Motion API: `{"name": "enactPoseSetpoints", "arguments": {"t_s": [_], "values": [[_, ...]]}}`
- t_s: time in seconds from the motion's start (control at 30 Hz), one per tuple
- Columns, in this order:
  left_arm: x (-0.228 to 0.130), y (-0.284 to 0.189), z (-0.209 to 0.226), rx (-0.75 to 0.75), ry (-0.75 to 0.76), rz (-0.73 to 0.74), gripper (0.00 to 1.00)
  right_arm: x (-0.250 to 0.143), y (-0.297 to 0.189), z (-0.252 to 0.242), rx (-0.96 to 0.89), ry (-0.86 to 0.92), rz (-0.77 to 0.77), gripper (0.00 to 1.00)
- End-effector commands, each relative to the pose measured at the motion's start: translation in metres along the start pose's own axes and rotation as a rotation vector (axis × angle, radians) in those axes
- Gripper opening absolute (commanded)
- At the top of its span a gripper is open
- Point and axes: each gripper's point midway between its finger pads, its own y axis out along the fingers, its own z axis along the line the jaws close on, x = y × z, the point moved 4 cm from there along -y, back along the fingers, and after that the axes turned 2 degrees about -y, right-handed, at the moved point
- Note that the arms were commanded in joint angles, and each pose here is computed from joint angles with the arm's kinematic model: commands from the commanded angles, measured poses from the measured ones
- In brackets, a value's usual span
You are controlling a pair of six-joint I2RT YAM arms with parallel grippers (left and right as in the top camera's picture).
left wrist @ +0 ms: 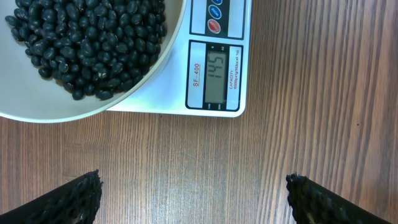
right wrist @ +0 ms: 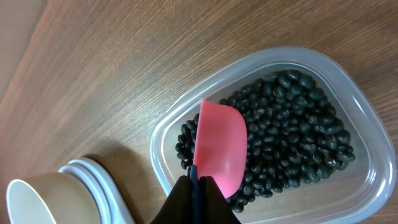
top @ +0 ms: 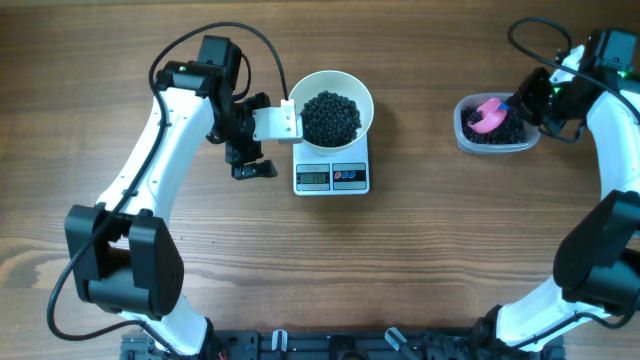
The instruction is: Scoop item into bowl and weigh 150g on scale
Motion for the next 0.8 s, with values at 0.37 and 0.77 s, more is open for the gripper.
{"name": "enactPoseSetpoints", "arguments": {"t_s": [0.37, 0.77], "values": [[0.001, 0.002, -0.002, -0.016, 0.011, -0.023, 1.0, 0.005, -0.011, -0.001, 0.258, -0.076, 0.042, 0.04], [0.001, 0.002, -0.002, -0.016, 0.012, -0.023, 1.0, -0.006, -0.033, 0.051, 0.673, -0.341, 0.039, 0.04]]}}
